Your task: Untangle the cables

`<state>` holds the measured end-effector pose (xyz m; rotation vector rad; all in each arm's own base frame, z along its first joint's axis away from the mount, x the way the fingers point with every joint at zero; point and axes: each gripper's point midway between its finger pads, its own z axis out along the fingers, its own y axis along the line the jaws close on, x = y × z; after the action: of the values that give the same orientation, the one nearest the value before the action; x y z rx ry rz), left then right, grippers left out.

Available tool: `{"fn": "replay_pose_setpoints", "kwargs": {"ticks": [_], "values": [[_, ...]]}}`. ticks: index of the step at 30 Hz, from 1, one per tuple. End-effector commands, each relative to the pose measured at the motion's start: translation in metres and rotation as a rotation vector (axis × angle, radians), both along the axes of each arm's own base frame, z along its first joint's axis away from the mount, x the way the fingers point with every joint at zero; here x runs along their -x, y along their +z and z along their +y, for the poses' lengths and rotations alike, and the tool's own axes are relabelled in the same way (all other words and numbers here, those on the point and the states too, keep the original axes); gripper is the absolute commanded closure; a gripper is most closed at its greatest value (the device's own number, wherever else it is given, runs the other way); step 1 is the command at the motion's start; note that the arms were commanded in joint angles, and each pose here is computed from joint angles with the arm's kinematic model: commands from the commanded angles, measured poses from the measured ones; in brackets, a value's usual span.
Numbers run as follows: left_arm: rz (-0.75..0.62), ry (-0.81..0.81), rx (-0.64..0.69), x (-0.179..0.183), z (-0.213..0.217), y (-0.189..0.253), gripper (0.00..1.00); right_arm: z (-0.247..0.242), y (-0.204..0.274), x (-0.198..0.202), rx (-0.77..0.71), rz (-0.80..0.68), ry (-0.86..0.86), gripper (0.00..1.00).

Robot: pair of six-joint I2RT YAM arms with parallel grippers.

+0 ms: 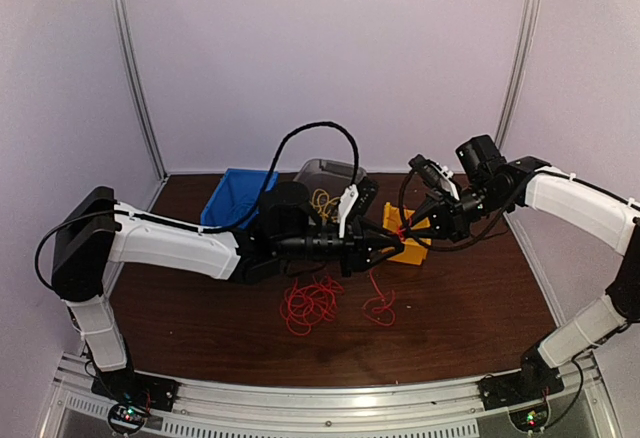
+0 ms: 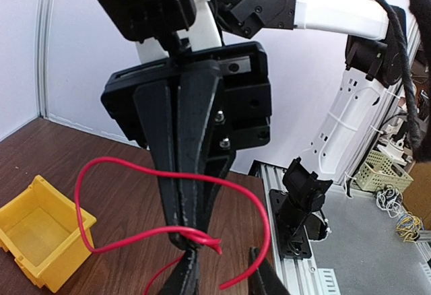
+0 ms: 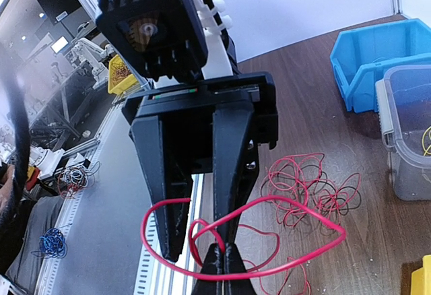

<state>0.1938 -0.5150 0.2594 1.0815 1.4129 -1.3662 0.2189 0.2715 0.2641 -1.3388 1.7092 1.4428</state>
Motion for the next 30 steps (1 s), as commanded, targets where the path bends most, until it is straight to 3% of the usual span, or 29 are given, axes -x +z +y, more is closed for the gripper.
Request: {"fn": "replay_pose_setpoints", "kwargs": {"ticks": [1,3,8,15,30], "values": [[-0.034,0.023,0.096,-0.005,0.006,0.031,0.74,-0.002,0.004,0.001,0.000,-0.027,-0.018,1.00],[-0.023,0.037,0.093,-0.009,0.006,0.031,0.75,-0.002,0.004,0.002,-0.001,-0.025,-0.017,1.00],[-0.005,0.074,0.083,-0.018,0.007,0.028,0.88,-0.003,0.005,0.002,-0.003,-0.029,-0.021,1.00],[0.025,0.088,0.083,-0.024,0.007,0.026,0.85,-0.003,0.005,0.001,-0.002,-0.035,-0.025,1.00],[0.050,0.097,0.062,-0.028,0.002,0.017,1.00,-0.003,0.007,-0.002,-0.007,-0.038,-0.045,1.00]]}}
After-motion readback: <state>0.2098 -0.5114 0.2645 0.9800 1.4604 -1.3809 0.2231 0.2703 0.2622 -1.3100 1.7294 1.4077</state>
